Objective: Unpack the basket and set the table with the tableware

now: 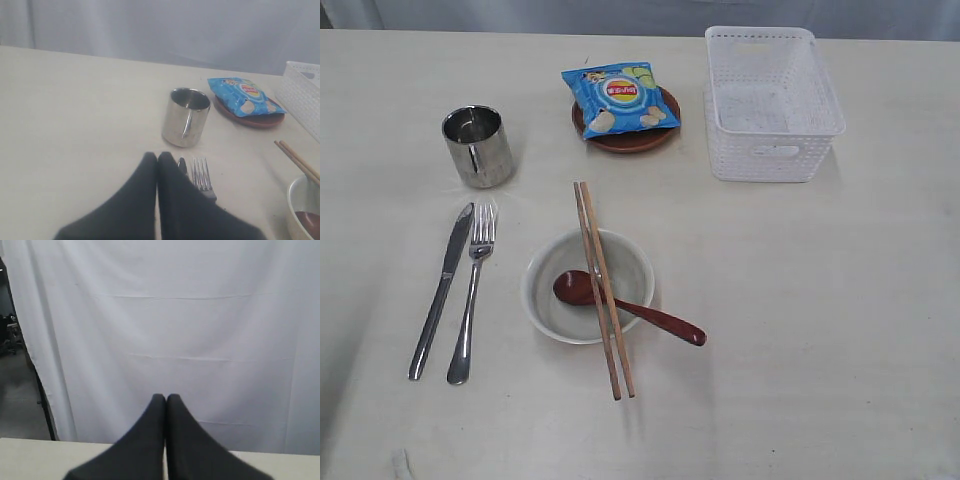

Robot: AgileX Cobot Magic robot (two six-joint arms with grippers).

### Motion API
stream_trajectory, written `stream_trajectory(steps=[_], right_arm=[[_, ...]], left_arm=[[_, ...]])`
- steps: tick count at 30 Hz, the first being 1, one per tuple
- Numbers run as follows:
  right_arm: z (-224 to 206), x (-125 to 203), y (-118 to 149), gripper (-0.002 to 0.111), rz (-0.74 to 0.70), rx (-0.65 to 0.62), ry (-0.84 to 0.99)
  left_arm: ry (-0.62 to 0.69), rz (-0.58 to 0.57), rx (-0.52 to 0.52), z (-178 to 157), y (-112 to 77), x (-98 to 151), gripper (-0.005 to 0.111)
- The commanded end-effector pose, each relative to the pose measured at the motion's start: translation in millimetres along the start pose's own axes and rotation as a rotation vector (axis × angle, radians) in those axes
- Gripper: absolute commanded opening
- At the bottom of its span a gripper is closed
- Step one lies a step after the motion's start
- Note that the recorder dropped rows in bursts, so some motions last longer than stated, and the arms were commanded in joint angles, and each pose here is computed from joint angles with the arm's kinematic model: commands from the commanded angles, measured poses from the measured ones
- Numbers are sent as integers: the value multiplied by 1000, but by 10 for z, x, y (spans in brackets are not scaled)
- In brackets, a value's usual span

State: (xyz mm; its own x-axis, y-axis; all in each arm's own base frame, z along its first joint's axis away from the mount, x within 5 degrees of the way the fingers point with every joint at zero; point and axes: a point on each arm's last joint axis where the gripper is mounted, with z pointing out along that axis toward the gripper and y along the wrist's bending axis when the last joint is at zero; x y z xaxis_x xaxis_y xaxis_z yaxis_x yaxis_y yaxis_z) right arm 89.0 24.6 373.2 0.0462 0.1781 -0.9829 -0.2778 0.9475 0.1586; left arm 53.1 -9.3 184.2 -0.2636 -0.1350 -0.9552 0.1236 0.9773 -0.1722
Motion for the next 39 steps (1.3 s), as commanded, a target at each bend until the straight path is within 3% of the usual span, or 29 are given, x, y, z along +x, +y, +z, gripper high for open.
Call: stream_trajectory(steps=[1, 5, 13, 20, 39], right_arm=[[-92, 201, -40, -1, -8, 13, 6], [-206, 448, -101, -1, -89, 48, 22], [-383, 1117, -302, -1, -84, 211, 95], [-506, 1629, -370, -1, -65, 224, 133], [-532, 1636, -392, -1, -29, 250, 101]], left_arm=[[-12, -4, 2, 0, -1, -2, 0], [-12, -4, 2, 0, -1, -2, 0], [-12, -4, 2, 0, -1, -2, 0], [-12, -4, 2, 0, -1, -2, 0], [-12, -4, 2, 0, -1, -2, 0]])
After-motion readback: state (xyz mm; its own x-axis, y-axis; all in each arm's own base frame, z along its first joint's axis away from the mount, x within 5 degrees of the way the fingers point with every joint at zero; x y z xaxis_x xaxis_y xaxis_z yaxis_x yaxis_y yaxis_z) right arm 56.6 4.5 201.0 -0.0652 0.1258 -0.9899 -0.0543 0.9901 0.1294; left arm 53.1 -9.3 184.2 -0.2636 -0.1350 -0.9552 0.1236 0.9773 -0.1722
